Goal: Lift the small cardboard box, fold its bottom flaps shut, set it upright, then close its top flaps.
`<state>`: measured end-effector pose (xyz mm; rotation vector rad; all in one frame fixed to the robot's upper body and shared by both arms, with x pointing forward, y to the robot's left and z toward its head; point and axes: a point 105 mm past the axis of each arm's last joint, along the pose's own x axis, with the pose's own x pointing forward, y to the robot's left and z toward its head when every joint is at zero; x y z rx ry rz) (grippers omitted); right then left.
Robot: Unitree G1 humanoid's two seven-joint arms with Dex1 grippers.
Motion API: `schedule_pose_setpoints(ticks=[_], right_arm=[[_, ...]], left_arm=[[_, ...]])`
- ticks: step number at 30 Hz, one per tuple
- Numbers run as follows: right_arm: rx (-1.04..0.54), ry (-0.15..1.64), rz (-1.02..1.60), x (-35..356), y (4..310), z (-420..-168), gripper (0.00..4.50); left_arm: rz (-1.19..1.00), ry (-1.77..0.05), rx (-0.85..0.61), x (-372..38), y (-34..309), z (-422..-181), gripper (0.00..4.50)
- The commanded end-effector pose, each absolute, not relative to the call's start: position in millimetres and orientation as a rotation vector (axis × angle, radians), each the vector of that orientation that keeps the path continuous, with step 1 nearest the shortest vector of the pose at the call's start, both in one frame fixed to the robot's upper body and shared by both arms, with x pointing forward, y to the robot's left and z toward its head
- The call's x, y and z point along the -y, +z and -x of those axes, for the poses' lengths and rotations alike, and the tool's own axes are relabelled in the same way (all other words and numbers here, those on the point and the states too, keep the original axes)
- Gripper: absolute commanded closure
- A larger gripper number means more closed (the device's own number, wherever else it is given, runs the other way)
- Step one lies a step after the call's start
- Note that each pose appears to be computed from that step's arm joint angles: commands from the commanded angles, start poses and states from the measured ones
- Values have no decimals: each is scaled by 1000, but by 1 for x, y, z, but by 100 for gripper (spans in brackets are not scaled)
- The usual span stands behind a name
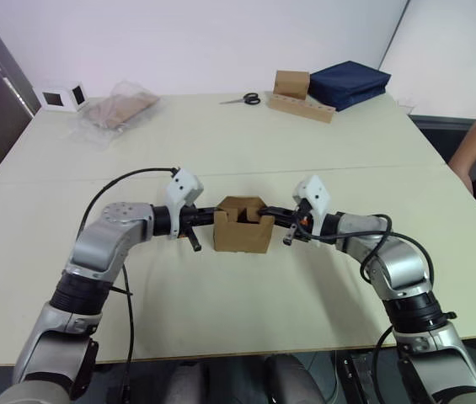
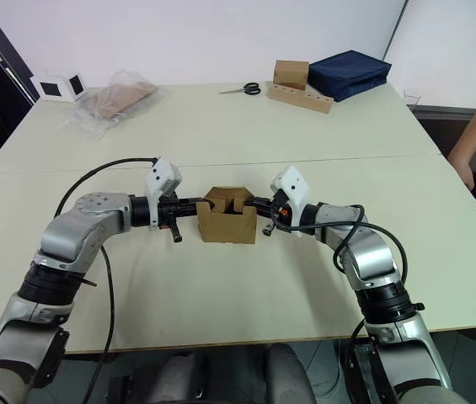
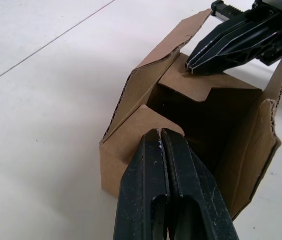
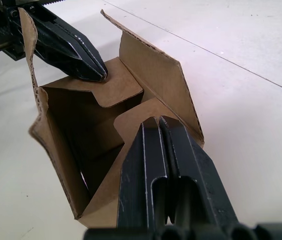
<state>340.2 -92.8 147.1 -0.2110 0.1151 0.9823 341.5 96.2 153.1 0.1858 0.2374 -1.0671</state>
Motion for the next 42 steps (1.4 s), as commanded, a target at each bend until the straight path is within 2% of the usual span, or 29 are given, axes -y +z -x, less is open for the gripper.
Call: schedule_pose_setpoints(ticks=[1,8,13,16,20,23,27,32,42], right_arm=[[-154,979,231,94,137,-339,450],[-19,957,144,98,182,-342,450],[44,962,85,100,210,-336,450],[86,1015,63,99,229,-317,450],[84,1115,56,87,238,-291,450],[63,1184,73,76,236,-276,450],[-1,1210,110,61,219,-270,450],[-50,1189,160,51,200,-278,450],[-76,1135,205,48,187,-298,450]], left_arm=[[-187,-1048,-264,-99,146,-341,447],[-97,-1074,-157,-97,177,-339,447],[-62,-1078,-113,-99,197,-338,447],[-65,-1077,-100,-106,207,-336,447],[-81,-1051,-109,-118,210,-341,447],[-89,-1027,-106,-125,213,-351,447],[-92,-1004,-102,-128,213,-369,447],[-63,-1020,-105,-122,202,-391,447],[-44,-1121,-146,-92,164,-412,447]])
